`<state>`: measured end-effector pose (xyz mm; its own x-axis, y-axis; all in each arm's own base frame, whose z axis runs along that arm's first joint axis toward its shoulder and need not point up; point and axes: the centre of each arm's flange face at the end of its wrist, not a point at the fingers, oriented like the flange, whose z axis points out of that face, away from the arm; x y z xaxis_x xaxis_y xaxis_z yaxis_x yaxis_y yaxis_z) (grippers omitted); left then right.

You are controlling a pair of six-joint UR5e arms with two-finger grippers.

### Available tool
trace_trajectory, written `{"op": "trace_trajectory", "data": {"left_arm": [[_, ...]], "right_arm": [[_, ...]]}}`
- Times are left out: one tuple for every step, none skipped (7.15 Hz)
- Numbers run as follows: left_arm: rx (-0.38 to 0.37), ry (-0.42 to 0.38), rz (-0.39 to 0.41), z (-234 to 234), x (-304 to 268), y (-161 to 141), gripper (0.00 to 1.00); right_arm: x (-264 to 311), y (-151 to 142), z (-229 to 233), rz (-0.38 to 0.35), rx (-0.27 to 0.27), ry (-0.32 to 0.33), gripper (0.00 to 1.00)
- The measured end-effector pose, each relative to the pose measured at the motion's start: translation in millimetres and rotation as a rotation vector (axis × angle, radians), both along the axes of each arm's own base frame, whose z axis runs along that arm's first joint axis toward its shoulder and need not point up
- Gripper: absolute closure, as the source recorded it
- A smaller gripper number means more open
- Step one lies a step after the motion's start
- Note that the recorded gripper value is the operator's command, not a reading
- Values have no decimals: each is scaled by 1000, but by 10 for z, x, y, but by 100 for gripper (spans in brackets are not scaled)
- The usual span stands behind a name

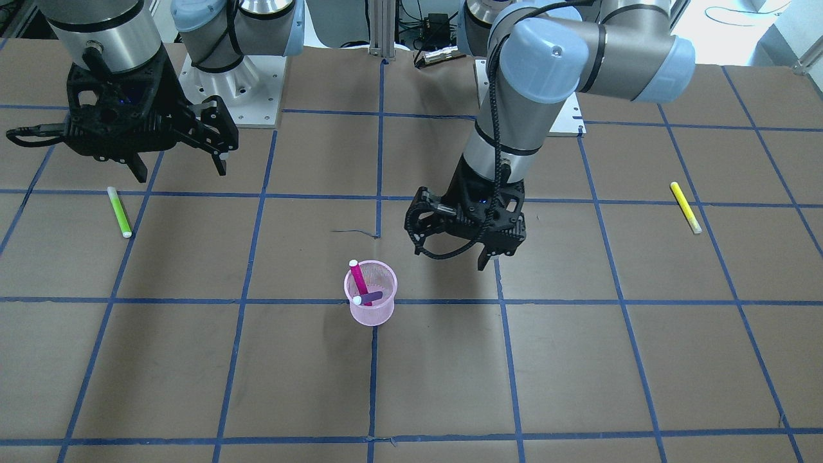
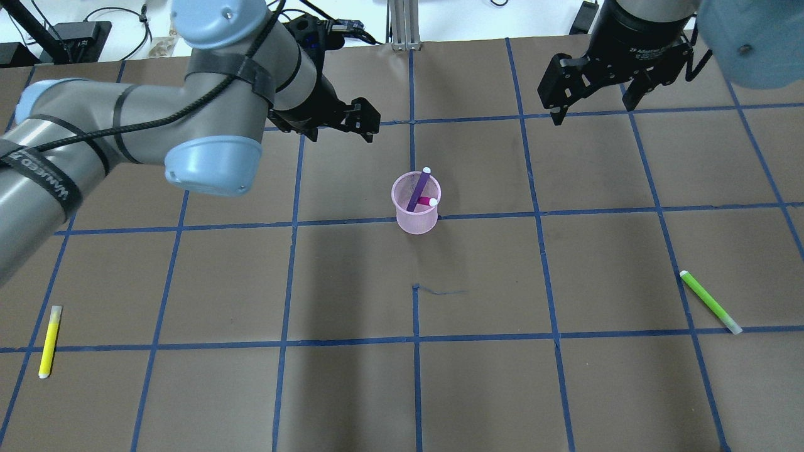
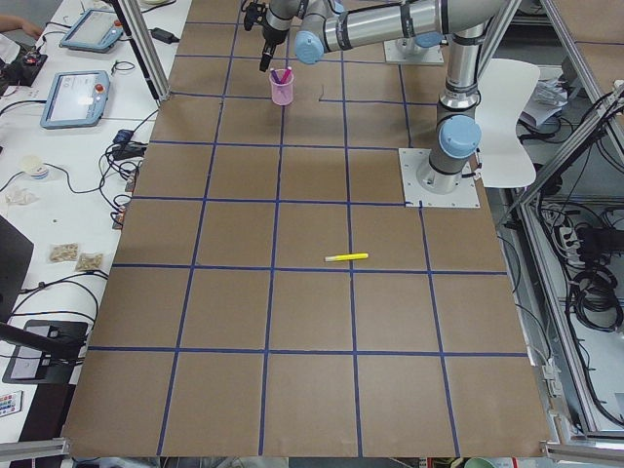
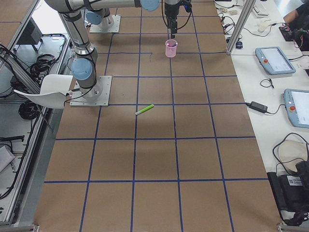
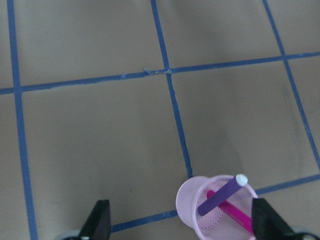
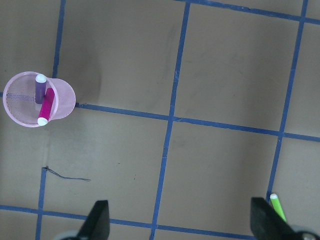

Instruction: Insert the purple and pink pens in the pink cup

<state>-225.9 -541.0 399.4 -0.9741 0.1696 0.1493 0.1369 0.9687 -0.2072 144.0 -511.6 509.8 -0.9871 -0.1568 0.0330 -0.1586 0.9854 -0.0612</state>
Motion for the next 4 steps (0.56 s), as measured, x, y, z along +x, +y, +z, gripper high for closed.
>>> {"op": "trace_trajectory", "data": {"left_arm": [[86, -24, 31, 164, 305, 102, 0], [160, -55, 82, 357, 646, 216, 0], [194, -92, 123, 579, 896, 302, 0], [207, -119, 147, 778, 1027, 347, 0]], "right_arm": [[1, 1, 0, 0, 0, 0, 0], [6, 2, 0, 1, 0, -1, 0], [10, 3, 1, 2, 0, -1, 0], [13, 2, -1, 3, 0, -1, 0]]}}
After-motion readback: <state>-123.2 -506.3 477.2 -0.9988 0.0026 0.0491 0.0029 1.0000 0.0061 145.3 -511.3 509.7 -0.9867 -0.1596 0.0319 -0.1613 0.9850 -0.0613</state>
